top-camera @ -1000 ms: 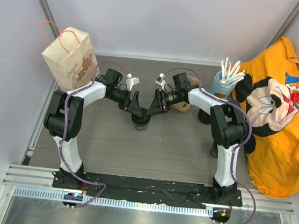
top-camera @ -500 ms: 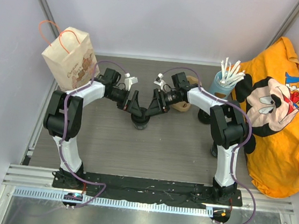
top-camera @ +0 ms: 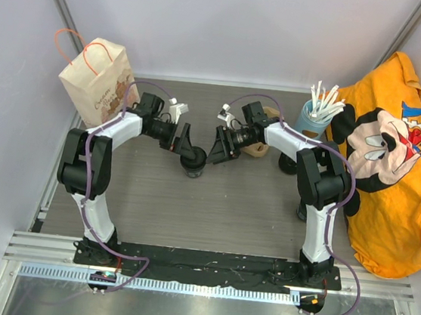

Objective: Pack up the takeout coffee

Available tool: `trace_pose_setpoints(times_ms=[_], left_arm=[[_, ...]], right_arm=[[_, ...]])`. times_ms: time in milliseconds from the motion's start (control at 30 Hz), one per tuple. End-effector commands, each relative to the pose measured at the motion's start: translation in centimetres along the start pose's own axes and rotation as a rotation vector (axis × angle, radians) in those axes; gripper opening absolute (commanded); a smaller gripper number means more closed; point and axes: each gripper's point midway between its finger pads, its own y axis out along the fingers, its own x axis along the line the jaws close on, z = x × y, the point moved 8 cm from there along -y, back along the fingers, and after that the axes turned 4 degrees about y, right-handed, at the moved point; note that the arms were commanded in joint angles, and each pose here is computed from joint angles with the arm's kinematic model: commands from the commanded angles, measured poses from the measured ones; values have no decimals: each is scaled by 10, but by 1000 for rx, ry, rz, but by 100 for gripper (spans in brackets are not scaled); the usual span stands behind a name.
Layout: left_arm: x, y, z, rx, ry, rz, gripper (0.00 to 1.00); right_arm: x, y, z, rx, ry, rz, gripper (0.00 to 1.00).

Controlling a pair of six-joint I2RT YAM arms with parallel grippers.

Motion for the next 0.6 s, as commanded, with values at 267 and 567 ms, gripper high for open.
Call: trace_pose_setpoints(times_ms=[267,567], left_arm=[[-8,-13,-23,-120,5,104,100],[-22,-44,-41,-181,86,52,100]], right_arm=[[30,-18,-18,-50,-127,-17,69],[39,-34,-22,-68,-234,81,70]])
